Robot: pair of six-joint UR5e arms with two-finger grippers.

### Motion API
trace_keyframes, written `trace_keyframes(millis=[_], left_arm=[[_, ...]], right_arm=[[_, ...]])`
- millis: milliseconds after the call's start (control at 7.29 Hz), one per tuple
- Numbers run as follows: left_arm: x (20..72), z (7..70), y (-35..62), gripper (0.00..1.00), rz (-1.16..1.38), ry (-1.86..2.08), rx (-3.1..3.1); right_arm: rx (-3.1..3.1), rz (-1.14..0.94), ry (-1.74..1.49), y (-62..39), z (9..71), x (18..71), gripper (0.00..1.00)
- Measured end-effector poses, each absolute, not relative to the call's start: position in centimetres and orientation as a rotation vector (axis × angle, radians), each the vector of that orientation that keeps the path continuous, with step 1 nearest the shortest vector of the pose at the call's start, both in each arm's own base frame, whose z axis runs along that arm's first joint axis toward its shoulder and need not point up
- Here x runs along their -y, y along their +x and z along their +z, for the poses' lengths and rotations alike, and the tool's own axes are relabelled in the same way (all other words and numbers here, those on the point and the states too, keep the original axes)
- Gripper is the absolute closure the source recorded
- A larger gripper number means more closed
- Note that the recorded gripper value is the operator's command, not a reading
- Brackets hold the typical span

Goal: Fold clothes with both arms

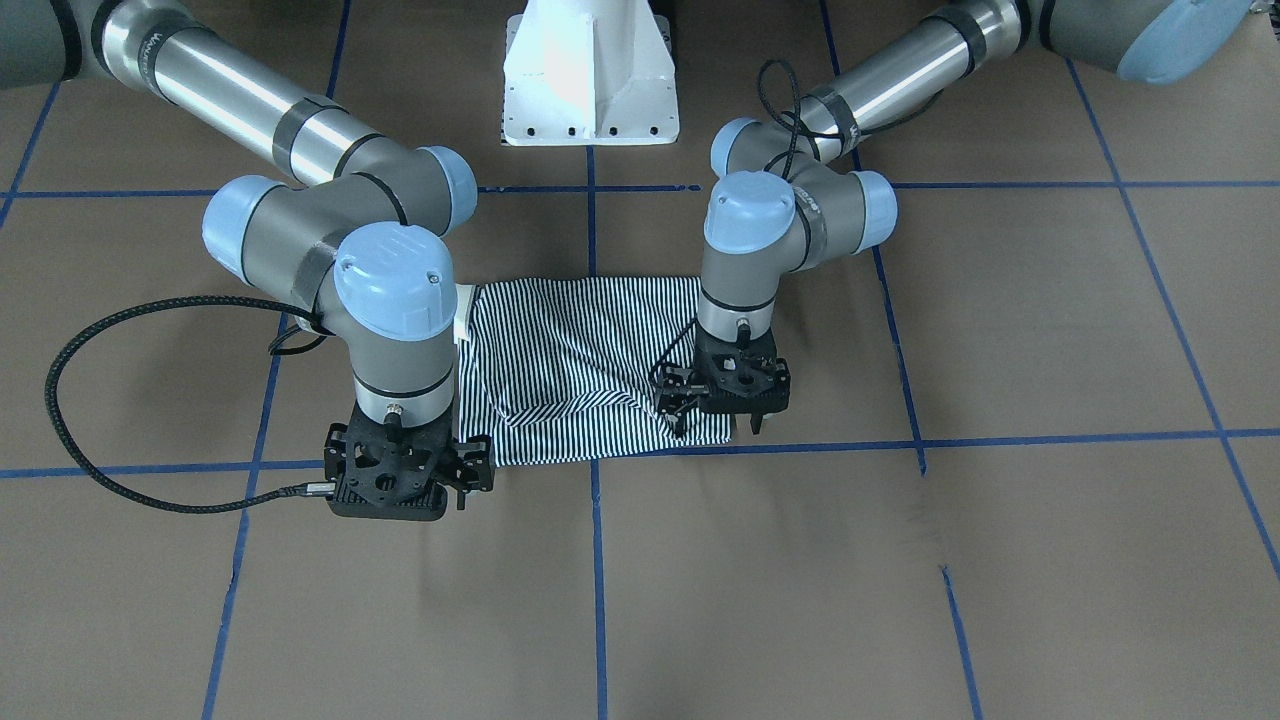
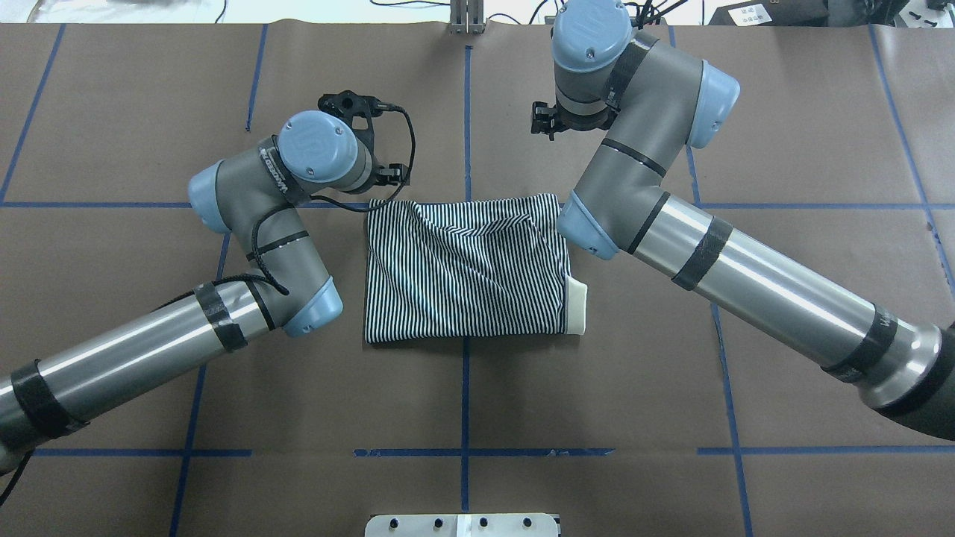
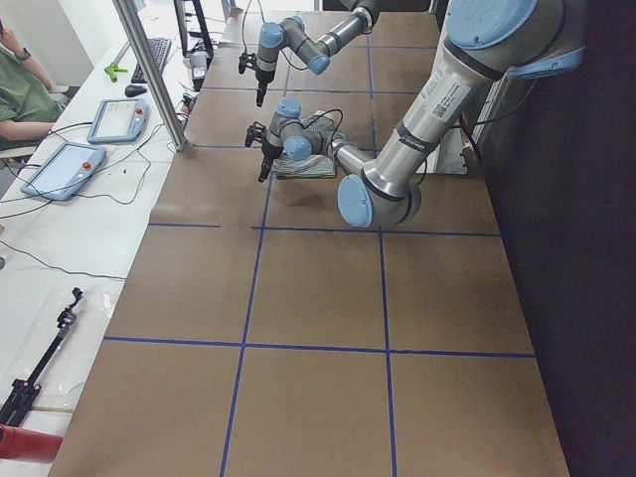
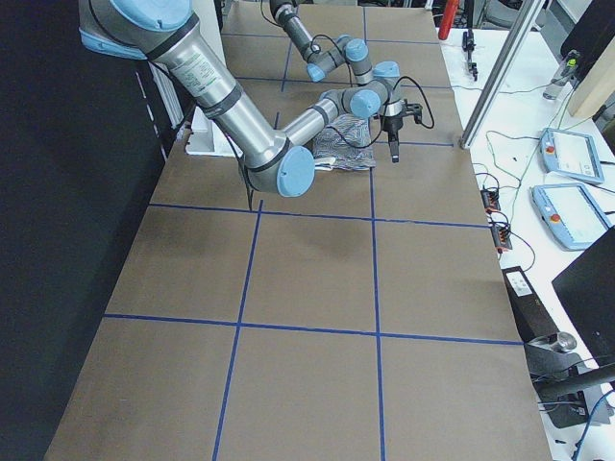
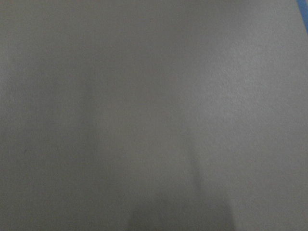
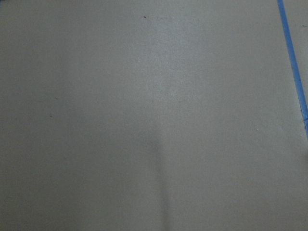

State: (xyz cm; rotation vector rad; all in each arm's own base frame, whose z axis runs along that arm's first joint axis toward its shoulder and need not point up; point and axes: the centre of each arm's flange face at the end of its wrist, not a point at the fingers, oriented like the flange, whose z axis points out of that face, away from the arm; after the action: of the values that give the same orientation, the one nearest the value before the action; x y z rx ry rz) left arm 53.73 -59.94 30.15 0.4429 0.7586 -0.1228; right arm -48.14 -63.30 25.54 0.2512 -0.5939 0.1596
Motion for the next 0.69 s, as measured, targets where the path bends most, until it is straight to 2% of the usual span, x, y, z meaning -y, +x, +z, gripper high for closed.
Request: trace_keyframes(millis=[137, 411, 549, 686], left_arm=[[61.7, 30.4, 52.0, 0.0, -0.101, 0.467, -0.751], [61.4, 29.9, 49.9, 0.0, -0.046, 0.457, -0.804], [60.4, 29.8, 48.5, 0.0, -0.01, 0.463, -0.83], [60.0, 30.0, 47.2, 0.0, 0.024, 0.48, -0.837]], right_arm=[[0.596, 0.158, 0.251, -48.2, 25.6, 63.1, 0.0], [0.631, 0.154, 0.26, -48.9, 25.3, 61.4, 0.03], [0.678, 0.17, 0.261, -50.5, 24.8, 59.4, 0.39], [0.731, 0.21, 0.244, -52.8, 24.0, 57.0, 0.49]])
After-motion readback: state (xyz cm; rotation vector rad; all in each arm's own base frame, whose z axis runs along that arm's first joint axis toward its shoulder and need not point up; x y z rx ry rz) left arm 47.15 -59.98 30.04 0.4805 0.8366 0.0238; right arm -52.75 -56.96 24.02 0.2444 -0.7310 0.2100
